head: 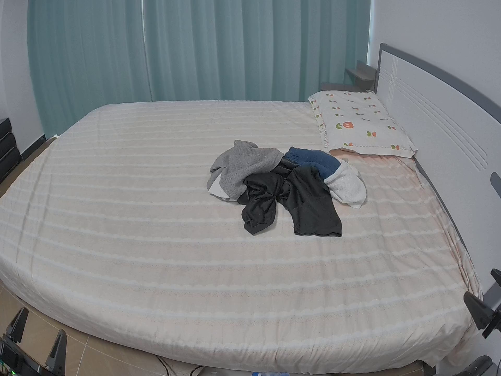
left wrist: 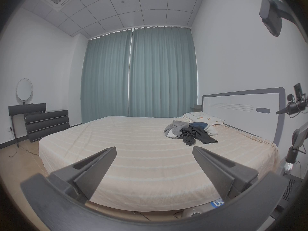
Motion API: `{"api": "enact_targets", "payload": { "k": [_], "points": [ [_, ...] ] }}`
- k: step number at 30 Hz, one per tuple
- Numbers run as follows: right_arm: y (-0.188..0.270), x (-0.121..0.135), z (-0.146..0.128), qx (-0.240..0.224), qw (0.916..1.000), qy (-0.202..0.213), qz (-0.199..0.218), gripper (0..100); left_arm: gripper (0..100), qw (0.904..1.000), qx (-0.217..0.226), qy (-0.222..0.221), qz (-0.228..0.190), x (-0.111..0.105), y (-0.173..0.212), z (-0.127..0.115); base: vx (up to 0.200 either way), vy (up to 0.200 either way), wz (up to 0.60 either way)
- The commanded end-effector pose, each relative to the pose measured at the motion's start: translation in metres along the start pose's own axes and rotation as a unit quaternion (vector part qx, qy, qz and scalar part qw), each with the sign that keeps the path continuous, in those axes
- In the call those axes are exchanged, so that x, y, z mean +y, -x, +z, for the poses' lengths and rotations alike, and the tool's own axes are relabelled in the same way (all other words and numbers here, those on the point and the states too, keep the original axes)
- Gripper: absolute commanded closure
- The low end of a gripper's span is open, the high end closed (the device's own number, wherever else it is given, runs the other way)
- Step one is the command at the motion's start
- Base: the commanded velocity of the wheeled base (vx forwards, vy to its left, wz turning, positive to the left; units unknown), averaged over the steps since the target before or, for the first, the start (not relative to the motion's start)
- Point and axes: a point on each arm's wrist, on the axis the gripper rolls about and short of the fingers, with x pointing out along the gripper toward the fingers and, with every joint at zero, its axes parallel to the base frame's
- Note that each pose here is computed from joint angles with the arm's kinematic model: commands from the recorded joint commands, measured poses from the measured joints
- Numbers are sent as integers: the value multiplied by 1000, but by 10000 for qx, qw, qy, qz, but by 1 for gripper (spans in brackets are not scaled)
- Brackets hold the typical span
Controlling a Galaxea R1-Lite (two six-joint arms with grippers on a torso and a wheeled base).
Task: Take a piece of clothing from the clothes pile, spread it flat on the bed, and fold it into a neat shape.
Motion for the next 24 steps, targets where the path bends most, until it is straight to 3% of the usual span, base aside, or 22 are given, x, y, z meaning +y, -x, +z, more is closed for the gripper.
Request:
{"api": "enact_targets", "payload": {
  "k": [1,6,11,17,24],
  "points": [
    [-108,-4,27,1660,9850,-358,299,0,0,10000,-1,1,0,0,0,-5,0,0,0],
    [-177,0,32,1942,9769,-845,269,0,0,10000,-1,1,0,0,0,-5,0,0,0],
    [-251,11,27,2364,9625,-1318,170,0,0,10000,-1,1,0,0,0,-5,0,0,0],
    [-347,32,10,2446,9490,-1961,-328,0,0,10000,-1,1,0,0,0,-5,0,0,0],
    [-433,43,-26,2258,9467,-2076,-981,0,0,10000,-1,1,0,0,0,-5,0,0,0]
  ]
}}
